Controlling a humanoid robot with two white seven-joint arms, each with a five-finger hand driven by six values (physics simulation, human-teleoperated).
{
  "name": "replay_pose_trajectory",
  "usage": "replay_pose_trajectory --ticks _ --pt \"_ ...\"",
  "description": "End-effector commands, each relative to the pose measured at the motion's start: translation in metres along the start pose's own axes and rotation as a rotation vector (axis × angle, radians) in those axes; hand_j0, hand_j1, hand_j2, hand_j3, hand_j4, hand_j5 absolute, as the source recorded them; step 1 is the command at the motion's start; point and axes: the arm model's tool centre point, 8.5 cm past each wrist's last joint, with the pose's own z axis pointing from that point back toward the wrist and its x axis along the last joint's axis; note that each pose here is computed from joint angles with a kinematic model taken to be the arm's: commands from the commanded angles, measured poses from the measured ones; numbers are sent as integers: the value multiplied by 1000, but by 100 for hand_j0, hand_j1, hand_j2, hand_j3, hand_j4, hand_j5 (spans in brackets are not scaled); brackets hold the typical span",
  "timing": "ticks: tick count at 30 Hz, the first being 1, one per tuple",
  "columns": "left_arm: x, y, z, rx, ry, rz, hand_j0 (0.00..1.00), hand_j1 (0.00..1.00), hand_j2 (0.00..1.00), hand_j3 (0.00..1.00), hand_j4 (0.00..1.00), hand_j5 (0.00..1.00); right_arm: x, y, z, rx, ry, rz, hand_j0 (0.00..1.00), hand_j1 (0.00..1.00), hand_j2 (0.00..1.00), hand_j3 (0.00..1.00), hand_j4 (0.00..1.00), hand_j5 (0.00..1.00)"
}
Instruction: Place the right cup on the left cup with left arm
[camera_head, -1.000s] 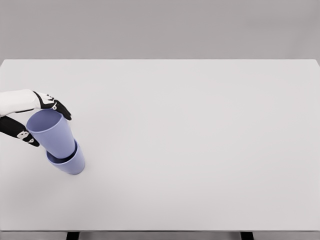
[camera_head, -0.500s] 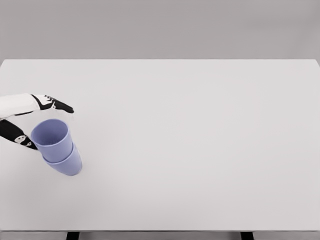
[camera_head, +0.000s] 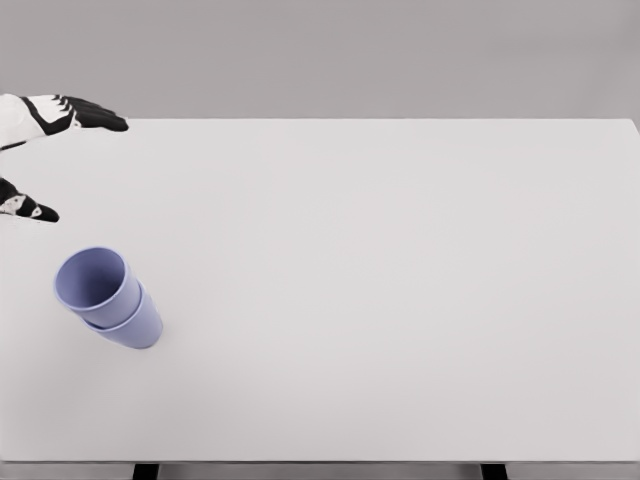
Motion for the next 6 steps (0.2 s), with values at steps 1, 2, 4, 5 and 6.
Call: replay_pose_trajectory --ticks 1,2,4,5,6 --pt "25 7 -40 57 -158 -11 100 100 100 100 100 100 0 0 0 0 0 0 100 100 100 100 100 100" --pt "33 4 -55 63 -213 -4 100 100 100 100 100 100 0 0 0 0 0 0 100 100 100 100 100 100" --pt "42 0 -77 79 -285 12 100 100 100 100 100 100 0 0 0 0 0 0 100 100 100 100 100 100" --pt "45 -2 -85 81 -311 20 100 100 100 100 100 100 0 0 0 0 0 0 100 100 100 100 100 100" --pt "49 -4 -94 88 -340 29 100 100 100 100 100 100 0 0 0 0 0 0 100 100 100 100 100 100"
